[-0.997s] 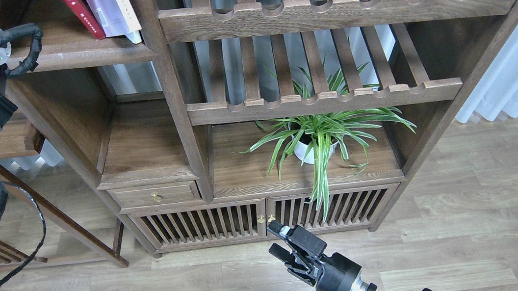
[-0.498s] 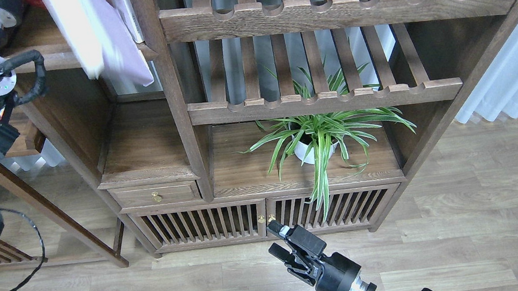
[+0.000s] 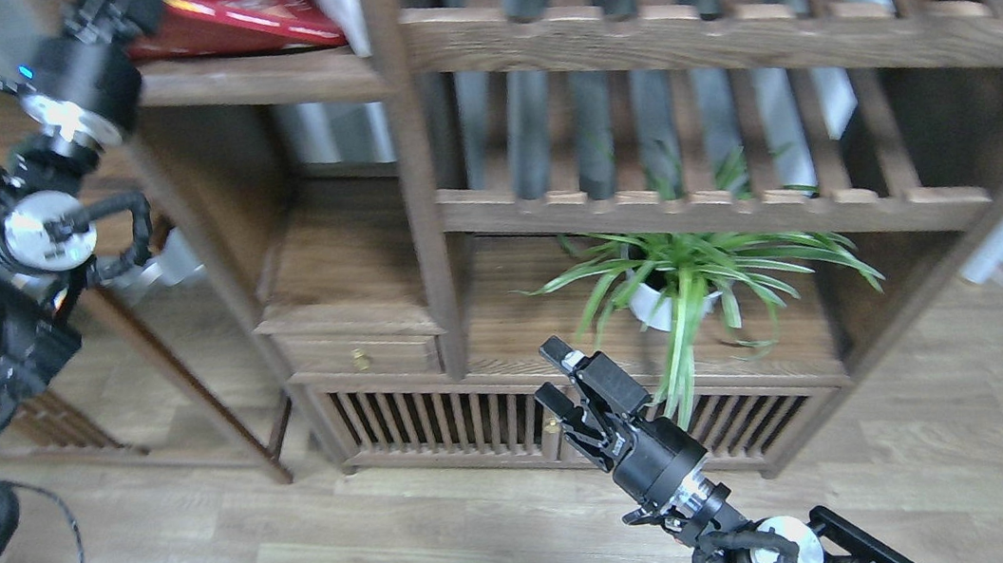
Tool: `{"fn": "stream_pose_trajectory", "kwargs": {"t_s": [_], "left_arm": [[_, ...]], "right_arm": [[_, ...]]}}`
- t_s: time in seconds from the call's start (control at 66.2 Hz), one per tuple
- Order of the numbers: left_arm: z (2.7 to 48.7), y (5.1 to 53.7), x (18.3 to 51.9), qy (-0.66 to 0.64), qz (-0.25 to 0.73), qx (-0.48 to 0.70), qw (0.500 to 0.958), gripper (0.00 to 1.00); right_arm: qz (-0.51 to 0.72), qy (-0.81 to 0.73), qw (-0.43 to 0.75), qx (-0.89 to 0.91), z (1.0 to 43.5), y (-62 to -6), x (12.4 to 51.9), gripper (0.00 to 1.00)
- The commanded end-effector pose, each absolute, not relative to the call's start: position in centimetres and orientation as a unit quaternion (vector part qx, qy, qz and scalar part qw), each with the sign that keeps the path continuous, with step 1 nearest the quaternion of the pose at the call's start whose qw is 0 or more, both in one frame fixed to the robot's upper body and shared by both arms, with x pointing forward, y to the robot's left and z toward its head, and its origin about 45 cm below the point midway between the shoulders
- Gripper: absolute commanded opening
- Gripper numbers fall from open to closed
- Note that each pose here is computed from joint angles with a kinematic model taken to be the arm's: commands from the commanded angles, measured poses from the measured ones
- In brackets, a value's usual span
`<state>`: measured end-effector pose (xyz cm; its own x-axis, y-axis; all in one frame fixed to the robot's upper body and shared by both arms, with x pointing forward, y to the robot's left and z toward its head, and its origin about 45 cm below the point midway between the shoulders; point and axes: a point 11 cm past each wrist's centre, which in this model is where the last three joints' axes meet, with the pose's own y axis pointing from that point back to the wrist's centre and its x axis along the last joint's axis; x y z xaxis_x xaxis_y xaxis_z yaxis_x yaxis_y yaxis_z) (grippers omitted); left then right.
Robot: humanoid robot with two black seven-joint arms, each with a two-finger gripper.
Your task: Organize books on shelf
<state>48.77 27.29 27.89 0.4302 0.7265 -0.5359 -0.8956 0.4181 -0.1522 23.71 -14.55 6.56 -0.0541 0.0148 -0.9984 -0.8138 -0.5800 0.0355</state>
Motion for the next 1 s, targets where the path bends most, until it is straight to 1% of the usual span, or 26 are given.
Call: {"fn": "stream_pose_trajectory", "kwargs": {"t_s": [0.0,0.181,0.332,0.468,0.483,0.574,0.981], "left_arm": [[26.5,27.3,46.3,0.227,0.468,-0.186,0.834,0.96],[22.1,26.8,42.8,0.286,0.448,-0.146,0.834,0.96],[19.7,26.5,40.9,0.312,0.445,-0.138,0.828,0.96],[16.9,26.6,39.2,0.339,0.45,-0.126,0.817,0.96],[15.7,26.6,38.4,0.351,0.453,-0.122,0.81,0.96],[14.0,26.6,37.1,0.369,0.457,-0.117,0.801,0.96],[13.7,25.1,37.1,0.382,0.45,-0.138,0.796,0.96]], "right_arm": [[0.645,0.321,0.331,-0.61,7.3,-14.2,23.7,0.99],[0.64,0.305,0.337,-0.62,8.5,-13.6,23.9,0.99],[0.634,0.303,0.337,-0.627,8.9,-13.5,24.4,0.99],[0.63,0.299,0.338,-0.632,9.2,-13.4,24.8,0.99],[0.63,0.3,0.338,-0.632,9.3,-13.5,24.8,0.99],[0.629,0.299,0.337,-0.634,9.3,-13.4,24.9,0.99],[0.627,0.298,0.336,-0.636,9.4,-13.5,25.1,0.99]]}}
